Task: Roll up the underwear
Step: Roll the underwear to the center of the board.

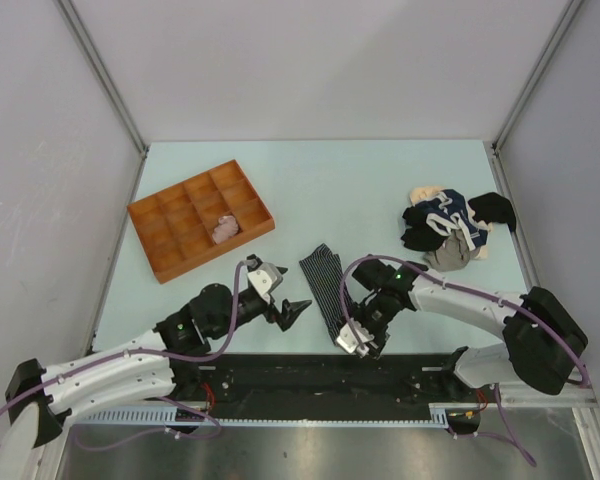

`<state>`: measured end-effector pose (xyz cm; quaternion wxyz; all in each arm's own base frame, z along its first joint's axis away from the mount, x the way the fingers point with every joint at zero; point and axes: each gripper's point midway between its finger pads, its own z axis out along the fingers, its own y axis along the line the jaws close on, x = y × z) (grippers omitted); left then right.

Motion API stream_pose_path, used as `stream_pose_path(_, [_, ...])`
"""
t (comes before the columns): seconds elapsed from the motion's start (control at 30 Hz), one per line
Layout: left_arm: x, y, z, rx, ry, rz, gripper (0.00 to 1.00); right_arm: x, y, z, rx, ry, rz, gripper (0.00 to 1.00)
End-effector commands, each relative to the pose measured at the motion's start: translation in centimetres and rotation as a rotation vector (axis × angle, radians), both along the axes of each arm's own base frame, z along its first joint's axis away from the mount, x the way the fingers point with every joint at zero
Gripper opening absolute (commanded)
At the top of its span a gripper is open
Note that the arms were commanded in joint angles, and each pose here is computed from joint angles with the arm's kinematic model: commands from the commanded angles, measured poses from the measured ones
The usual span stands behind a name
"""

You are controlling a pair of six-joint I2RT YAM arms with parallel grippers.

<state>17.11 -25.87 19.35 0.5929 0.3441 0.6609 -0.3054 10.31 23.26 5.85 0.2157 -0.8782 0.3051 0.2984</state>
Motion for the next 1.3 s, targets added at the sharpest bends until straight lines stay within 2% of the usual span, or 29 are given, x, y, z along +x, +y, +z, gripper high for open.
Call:
stream_pose_path(0.0, [0.1, 0.5, 0.0, -0.015, 0.031, 0.027, 0.97, 0.9, 0.8, -1.2, -0.039, -0.085, 0.003, 0.63])
stream_pose_path(0.17, [0.0, 0.2, 0.0, 0.0, 0.028, 0.008, 0.96, 0.6, -1.8, -3.8, -0.131, -0.122, 0.013, 0.6])
stream_pose_path(0.43, [-0.1, -0.2, -0.5, 0.019, 0.041, -0.01, 0.96, 0.9, -3.2, -5.3, -0.168, -0.153, -0.012, 0.58])
stream_pose_path(0.9, [-0.5, -0.9, -0.9, 0.041, 0.051, -0.051, 0.96, 3.1, -2.2, -3.5, -0.136, -0.22, -0.069, 0.57])
stream_pose_path(1.1, [-0.4, -0.9, -0.8, 0.048, 0.046, -0.052, 0.96, 3.6, -2.8, -4.1, -0.161, -0.219, -0.072, 0.57])
stream_pose_path(1.27, [-0.5, -0.9, -0.8, 0.045, 0.048, -0.052, 0.96, 3.7, -3.0, -4.8, -0.179, -0.215, -0.062, 0.52])
